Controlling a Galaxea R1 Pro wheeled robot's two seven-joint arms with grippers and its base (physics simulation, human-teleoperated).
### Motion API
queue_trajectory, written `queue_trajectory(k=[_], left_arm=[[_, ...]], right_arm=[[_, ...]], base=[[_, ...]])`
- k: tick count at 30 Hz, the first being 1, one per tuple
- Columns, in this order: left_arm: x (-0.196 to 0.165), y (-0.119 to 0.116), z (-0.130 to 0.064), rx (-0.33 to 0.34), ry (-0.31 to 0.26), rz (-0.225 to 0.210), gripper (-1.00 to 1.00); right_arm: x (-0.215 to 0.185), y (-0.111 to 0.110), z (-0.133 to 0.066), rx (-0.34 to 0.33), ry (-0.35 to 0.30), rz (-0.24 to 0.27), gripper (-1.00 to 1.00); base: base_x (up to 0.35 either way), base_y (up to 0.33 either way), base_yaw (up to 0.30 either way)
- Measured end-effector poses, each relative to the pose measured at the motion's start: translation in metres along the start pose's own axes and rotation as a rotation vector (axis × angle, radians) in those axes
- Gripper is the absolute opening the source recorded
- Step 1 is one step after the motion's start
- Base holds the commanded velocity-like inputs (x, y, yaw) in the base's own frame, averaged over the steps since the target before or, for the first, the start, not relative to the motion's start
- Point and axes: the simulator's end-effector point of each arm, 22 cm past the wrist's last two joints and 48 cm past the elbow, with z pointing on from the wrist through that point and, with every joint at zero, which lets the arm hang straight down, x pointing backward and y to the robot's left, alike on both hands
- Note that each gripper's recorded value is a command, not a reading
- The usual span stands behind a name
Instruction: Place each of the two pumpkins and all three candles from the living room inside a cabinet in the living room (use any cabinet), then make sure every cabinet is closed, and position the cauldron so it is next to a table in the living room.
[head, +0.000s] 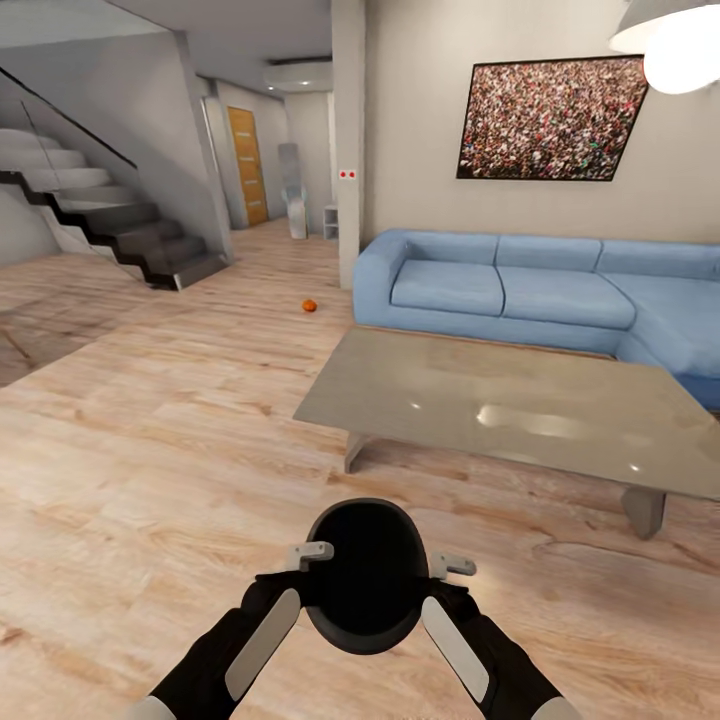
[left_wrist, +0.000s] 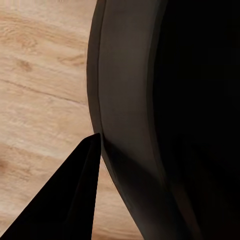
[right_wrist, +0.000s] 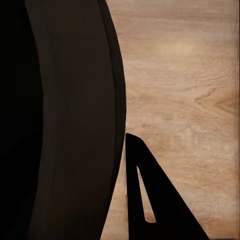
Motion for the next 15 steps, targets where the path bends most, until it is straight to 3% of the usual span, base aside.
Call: queue_trajectory(k=[15], left_arm=[[0.0006, 0.0000, 0.0002, 0.001, 0.002, -0.003, -1.00]], right_arm=[[0.0002, -0.0001, 0.0000, 0.000, 0.001, -0.002, -1.00]], base=[[0.014, 0.000, -0.257]])
